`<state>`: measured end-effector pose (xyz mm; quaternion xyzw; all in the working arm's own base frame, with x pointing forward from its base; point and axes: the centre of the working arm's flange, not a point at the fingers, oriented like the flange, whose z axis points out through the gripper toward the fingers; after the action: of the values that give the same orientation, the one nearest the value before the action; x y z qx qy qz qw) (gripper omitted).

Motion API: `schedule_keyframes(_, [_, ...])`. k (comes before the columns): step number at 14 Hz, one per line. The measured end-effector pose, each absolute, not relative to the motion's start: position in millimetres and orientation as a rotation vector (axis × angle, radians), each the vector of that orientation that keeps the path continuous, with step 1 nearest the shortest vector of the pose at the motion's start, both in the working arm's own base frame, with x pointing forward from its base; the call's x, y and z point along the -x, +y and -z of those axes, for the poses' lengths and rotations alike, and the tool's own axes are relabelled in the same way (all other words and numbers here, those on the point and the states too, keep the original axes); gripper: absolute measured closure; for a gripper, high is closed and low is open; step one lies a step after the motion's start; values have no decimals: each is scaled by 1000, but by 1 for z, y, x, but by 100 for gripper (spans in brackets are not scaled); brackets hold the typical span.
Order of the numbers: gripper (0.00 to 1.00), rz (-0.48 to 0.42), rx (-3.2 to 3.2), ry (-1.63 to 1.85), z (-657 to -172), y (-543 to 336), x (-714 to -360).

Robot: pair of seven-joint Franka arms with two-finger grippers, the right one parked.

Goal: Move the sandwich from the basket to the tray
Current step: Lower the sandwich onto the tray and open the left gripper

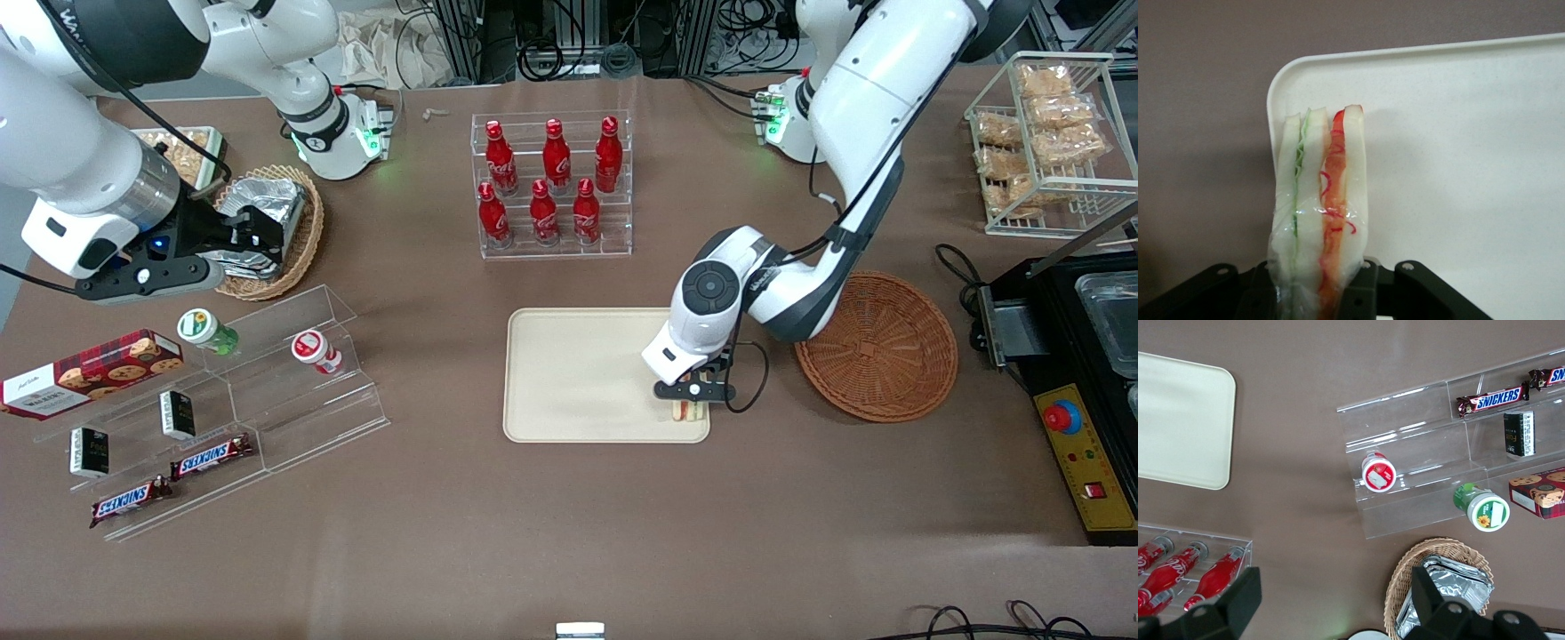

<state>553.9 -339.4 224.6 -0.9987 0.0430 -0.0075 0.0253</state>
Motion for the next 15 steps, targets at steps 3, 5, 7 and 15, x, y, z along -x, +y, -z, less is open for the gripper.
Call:
schedule_keyframes(3, [74, 37, 3102, 140, -216, -343, -555])
schedule_keyframes(5, [55, 55, 3085, 167, -213, -343, -556])
schedule_keyframes(7, [35, 74, 3080, 169, -216, -343, -558])
schedule_keyframes(15, [0, 232, 3013, 5, -351, -285, -604])
